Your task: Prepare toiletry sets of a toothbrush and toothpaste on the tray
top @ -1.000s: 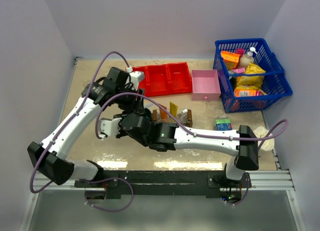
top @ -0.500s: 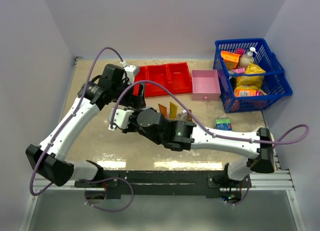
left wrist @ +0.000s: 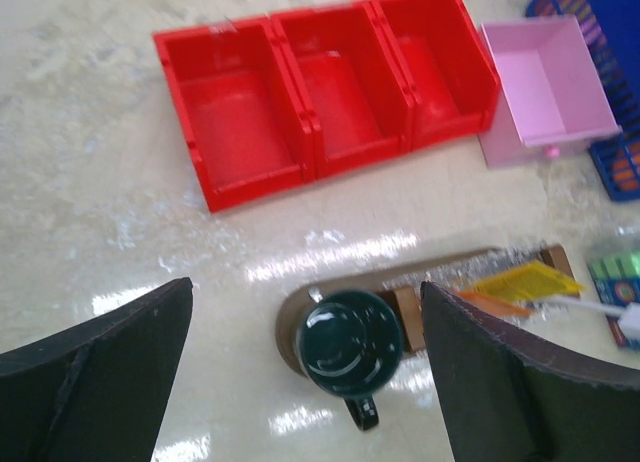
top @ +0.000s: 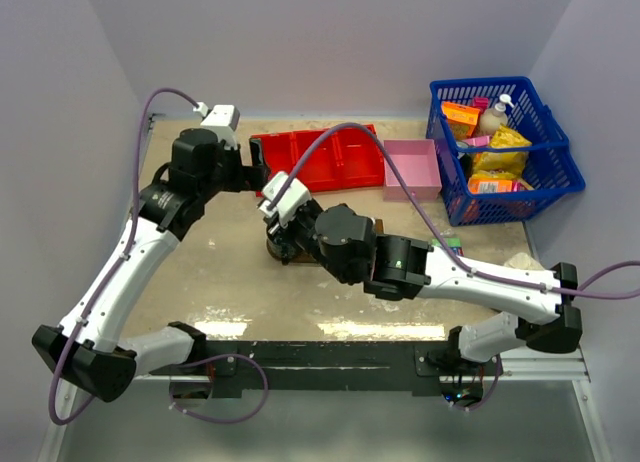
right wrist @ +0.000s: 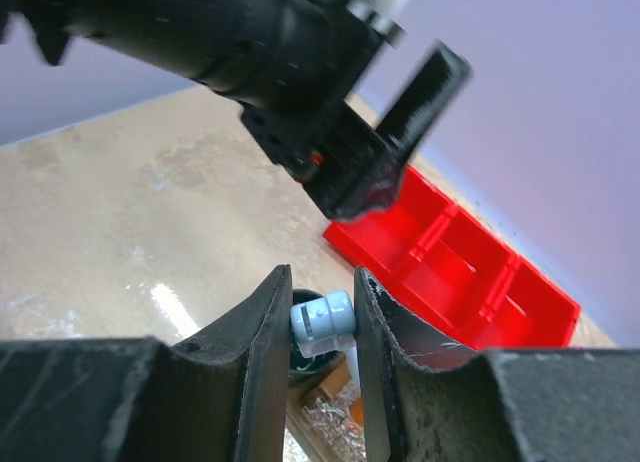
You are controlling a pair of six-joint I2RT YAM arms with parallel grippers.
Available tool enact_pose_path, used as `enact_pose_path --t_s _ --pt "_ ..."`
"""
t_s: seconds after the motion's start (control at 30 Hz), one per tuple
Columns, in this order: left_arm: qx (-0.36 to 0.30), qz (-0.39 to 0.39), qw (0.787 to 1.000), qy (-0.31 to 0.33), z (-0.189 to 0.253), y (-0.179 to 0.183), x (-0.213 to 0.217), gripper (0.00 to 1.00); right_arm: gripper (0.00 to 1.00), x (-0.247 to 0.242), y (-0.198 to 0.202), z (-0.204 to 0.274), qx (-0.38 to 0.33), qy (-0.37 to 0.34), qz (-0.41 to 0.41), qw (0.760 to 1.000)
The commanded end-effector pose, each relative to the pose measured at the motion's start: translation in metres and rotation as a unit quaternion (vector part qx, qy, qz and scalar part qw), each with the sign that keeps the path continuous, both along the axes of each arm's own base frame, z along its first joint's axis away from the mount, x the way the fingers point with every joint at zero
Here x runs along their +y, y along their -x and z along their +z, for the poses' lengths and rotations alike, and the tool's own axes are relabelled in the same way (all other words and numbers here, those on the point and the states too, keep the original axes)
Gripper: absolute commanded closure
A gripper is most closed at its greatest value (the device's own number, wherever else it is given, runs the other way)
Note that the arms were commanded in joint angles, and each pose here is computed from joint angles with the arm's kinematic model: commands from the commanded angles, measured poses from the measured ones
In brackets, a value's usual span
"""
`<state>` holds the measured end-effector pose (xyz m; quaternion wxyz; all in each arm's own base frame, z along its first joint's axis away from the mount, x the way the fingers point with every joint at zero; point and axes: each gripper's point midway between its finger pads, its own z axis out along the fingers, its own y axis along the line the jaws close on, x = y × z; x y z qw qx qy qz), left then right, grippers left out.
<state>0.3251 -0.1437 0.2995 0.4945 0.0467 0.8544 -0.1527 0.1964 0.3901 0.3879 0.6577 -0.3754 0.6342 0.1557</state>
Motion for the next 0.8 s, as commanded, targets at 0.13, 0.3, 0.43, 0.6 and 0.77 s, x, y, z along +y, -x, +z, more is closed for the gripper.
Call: enact_pose_path --t_s 0.13,0.3,0.43,0.6,0.77 --pt "-0.113 0.109 0.988 0.0 0.023 -0.038 0.032 0.0 1.0 -0.074 -0.089 0.007 0.048 -0.068 -0.174 0.981" --pt "-0.143 0.141 0.979 -0.021 0.013 -0.043 0.048 0.0 1.0 -0.1 -0.1 0.037 0.028 -0.091 -0.201 0.975" --pt "-0.146 0.148 0.978 -0.033 0.0 -0.043 0.053 0.0 1.0 -0.113 -0.097 0.054 0.02 -0.108 -0.204 0.973" --pt "-0.139 0.148 0.978 -0.041 -0.009 -0.043 0.055 0.0 1.0 -0.125 -0.099 0.058 0.015 -0.108 -0.222 0.969" --pt "-0.136 0.144 0.979 -0.039 -0.013 -0.041 0.054 0.0 1.0 -0.142 -0.114 0.044 0.011 -0.082 -0.263 0.961"
